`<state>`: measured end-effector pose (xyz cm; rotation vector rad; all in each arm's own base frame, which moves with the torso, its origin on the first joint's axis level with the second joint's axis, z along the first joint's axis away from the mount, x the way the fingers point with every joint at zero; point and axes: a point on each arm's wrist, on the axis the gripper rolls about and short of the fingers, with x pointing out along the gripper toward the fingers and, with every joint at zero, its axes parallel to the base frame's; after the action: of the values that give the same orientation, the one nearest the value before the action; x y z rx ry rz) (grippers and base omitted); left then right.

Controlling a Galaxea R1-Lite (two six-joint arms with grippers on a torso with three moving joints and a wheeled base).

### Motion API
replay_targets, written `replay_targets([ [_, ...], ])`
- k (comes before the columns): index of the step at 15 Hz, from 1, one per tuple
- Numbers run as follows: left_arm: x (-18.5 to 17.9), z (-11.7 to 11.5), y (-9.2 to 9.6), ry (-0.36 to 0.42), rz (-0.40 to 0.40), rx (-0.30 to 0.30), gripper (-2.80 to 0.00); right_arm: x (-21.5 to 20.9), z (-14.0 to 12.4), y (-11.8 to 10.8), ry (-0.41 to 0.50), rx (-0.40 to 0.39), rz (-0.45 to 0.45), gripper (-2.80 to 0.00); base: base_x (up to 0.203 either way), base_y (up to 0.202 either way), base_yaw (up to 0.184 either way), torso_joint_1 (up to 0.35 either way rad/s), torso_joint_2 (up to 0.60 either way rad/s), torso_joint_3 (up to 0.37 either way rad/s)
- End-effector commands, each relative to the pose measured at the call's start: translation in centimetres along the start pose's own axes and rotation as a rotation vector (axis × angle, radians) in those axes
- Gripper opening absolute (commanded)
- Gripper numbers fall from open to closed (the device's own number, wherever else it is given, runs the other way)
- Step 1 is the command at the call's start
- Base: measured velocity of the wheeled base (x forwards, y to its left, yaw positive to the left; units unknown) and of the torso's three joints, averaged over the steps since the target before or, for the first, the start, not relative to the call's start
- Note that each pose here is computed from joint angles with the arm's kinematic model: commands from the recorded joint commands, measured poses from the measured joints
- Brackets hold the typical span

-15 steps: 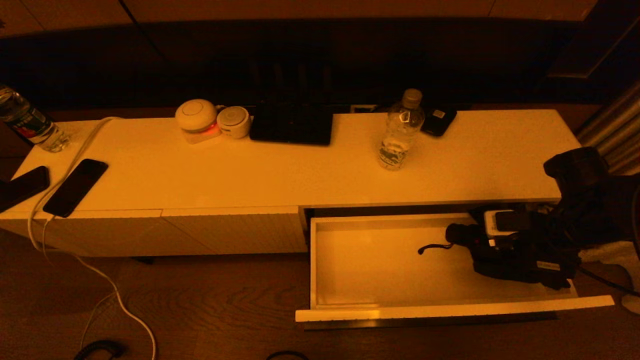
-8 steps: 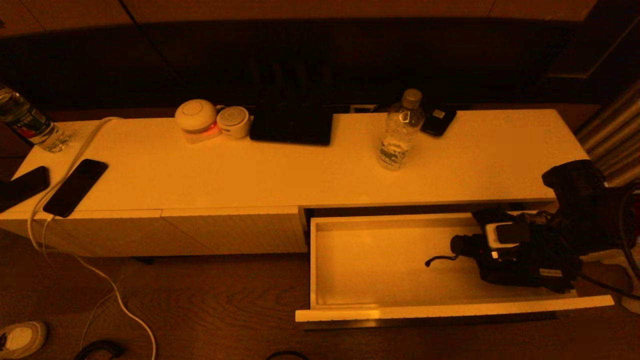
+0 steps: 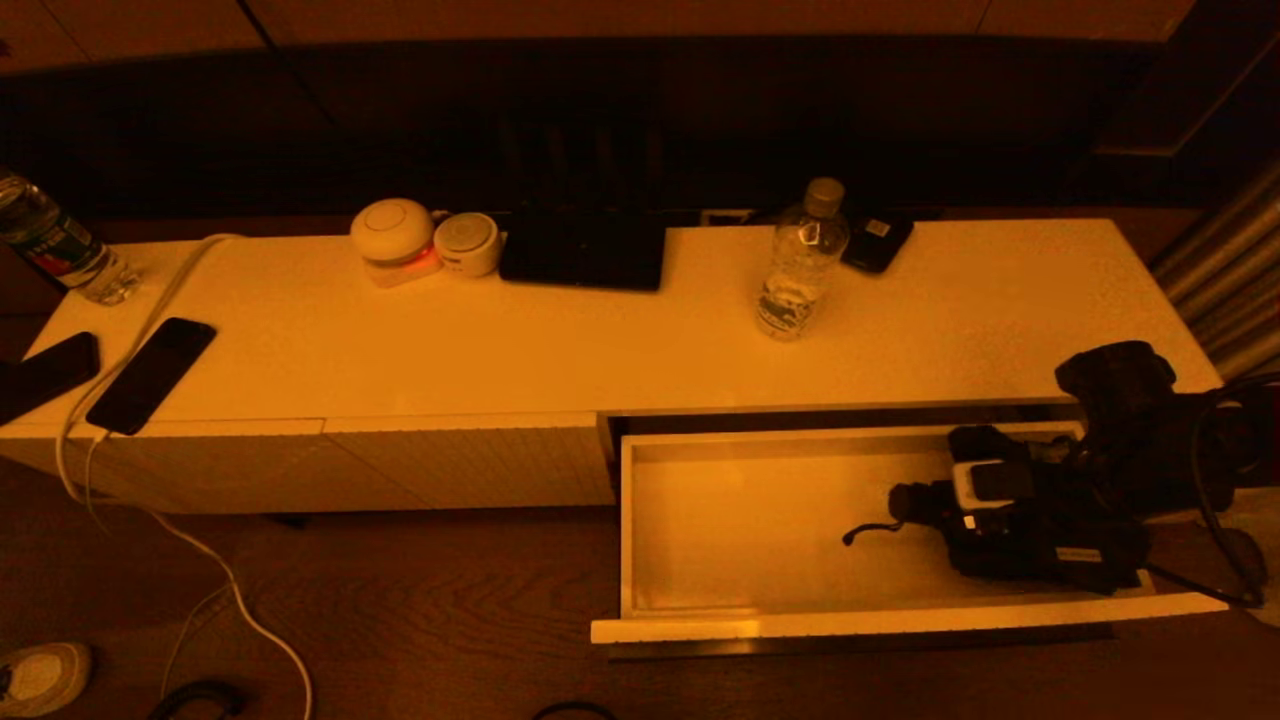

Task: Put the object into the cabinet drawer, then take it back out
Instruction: Put the umbrella in the drawer

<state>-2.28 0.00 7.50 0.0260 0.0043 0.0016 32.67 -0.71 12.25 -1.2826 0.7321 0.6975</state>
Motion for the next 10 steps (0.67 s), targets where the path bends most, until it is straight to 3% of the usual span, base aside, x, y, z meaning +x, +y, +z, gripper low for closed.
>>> replay_targets([
  [1,0.0,0.0,0.0,0.0,0.0,0.0,-2.8,0.1,0.2,-0.1,-0.003,-0.012,-0.006,0.0,0.0,0.0,0.0,0.0,0.0,0.0],
  [6,0.0,0.0,0.0,0.0,0.0,0.0,-2.8,-2.5,0.6,-0.2,-0.01,-0.01,-0.048,0.0,0.0,0.0,0.0,0.0,0.0,0.0],
  [10,0.0,0.0,0.0,0.0,0.0,0.0,-2.8,-9.5,1.5,-0.3,-0.061,0.105,-0.197,0.0,0.0,0.0,0.0,0.0,0.0,0.0],
])
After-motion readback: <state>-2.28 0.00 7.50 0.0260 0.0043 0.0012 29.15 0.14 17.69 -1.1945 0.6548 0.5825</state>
